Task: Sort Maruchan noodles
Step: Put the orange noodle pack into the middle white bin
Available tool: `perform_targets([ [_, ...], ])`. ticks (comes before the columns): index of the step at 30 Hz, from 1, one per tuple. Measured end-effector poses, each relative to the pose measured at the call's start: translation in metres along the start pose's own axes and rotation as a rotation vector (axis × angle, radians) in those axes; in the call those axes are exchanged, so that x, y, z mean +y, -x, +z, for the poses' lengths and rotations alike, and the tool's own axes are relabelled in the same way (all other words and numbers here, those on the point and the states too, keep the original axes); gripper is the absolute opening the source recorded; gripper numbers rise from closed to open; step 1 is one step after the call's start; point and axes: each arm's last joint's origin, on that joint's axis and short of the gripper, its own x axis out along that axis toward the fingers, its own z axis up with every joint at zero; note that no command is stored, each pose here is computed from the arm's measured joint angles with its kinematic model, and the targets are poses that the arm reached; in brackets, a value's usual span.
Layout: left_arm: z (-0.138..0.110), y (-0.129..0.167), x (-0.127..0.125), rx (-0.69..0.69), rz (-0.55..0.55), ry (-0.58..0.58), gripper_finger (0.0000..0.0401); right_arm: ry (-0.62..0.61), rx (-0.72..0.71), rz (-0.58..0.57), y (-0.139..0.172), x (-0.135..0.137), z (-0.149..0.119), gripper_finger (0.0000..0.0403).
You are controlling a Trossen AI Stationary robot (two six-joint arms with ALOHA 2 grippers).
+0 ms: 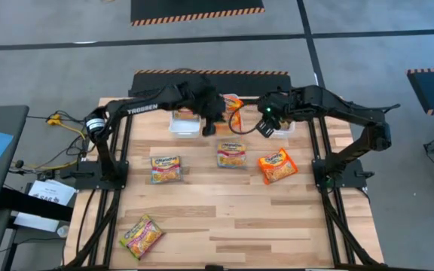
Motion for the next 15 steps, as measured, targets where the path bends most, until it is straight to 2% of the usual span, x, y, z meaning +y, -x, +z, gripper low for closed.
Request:
perform_targets([
  [8,-0.004,0.012,0.040,-0.083,0.109,0.020,0.0000,0.017,0.002,-0.047,-0.011,-0.023,0.010,0.0173],
  [15,-0.011,0.011,0.046,-0.086,0.115,0.048,0.0000,0.028,0.022,-0.085,-0.018,-0.040,0.014,0.0173],
])
